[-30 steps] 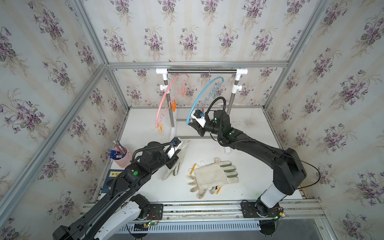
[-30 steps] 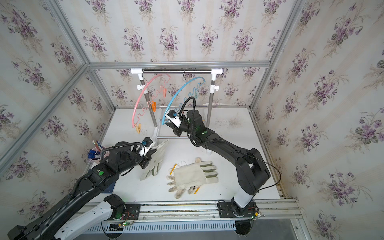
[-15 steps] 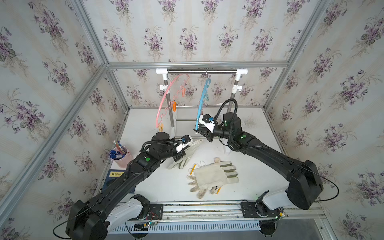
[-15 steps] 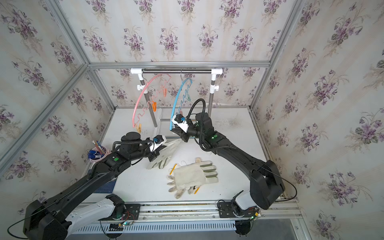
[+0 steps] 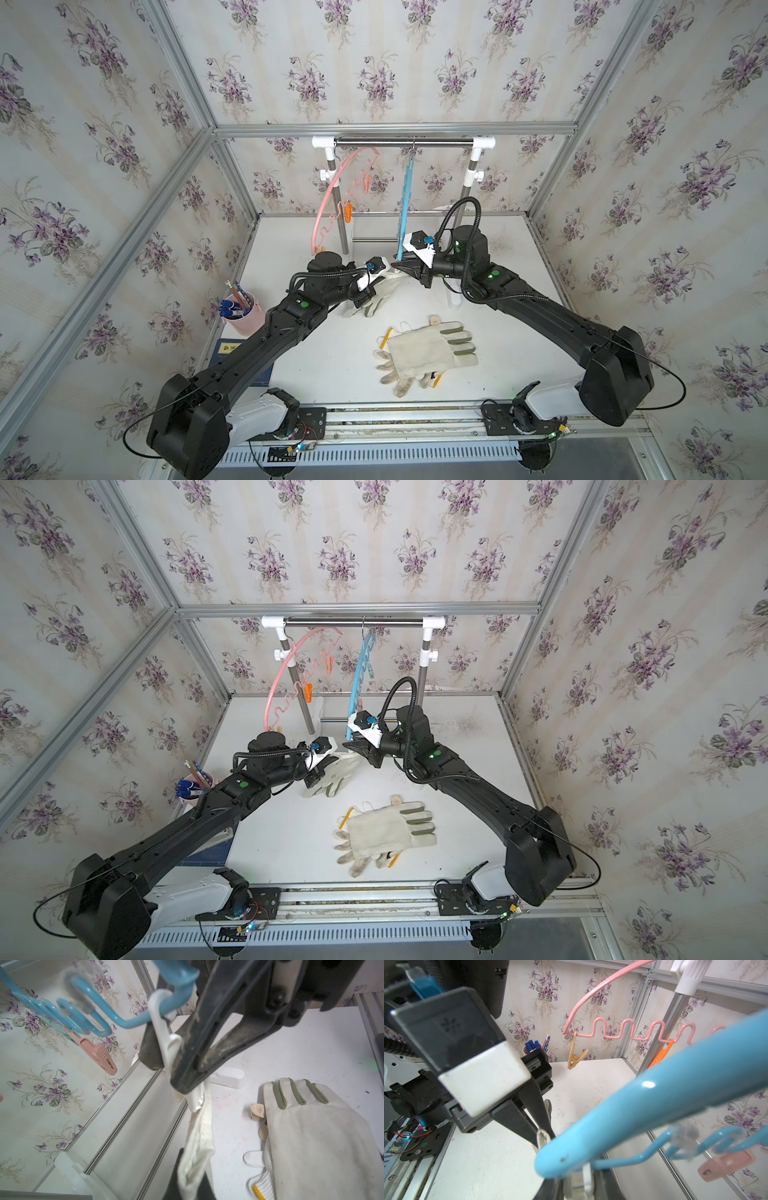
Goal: Clip the gloves onto a hanger to dry
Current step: Clamp the glove onto the hanger.
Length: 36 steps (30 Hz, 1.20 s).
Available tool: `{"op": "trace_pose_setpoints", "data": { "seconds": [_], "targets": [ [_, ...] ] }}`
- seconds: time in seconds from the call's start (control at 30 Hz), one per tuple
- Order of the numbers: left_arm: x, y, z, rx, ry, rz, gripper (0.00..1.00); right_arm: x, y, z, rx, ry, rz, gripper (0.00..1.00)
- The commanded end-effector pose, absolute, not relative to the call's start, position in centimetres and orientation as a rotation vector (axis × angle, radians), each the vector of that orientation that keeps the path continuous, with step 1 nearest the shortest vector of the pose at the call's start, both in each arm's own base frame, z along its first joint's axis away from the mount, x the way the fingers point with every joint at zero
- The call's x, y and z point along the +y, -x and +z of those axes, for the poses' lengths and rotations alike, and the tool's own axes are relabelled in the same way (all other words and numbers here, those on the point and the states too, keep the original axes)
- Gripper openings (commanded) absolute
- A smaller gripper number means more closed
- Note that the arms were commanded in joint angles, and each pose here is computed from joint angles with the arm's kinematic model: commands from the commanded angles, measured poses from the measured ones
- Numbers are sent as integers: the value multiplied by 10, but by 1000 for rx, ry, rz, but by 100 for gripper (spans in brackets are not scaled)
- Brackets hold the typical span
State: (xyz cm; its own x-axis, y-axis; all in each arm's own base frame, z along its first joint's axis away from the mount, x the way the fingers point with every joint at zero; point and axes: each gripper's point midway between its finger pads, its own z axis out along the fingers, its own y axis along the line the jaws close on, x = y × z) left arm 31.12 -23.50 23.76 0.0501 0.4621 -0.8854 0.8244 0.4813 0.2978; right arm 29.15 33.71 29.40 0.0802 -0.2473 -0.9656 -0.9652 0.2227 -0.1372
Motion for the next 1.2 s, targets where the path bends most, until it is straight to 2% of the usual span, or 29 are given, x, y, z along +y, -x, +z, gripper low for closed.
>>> {"op": "trace_pose_setpoints", "data": {
  "seconds": [0.0,0.53,0.9,1.17],
  "targets": [
    [-235,-316,247,1530,-1136,-380,0,338,-283,297,1364,1278,853,23],
    [-238,-321,249,1514,-1131,-438,0,341,-286,302,1346,1278,857,23],
    [-241,-305,263,1474,-1193,-476,0,342,-286,302,1324,1284,854,23],
    [-245,-300,253,1495,-1222,-528,0,341,-285,307,1301,1278,844,23]
  ]
}}
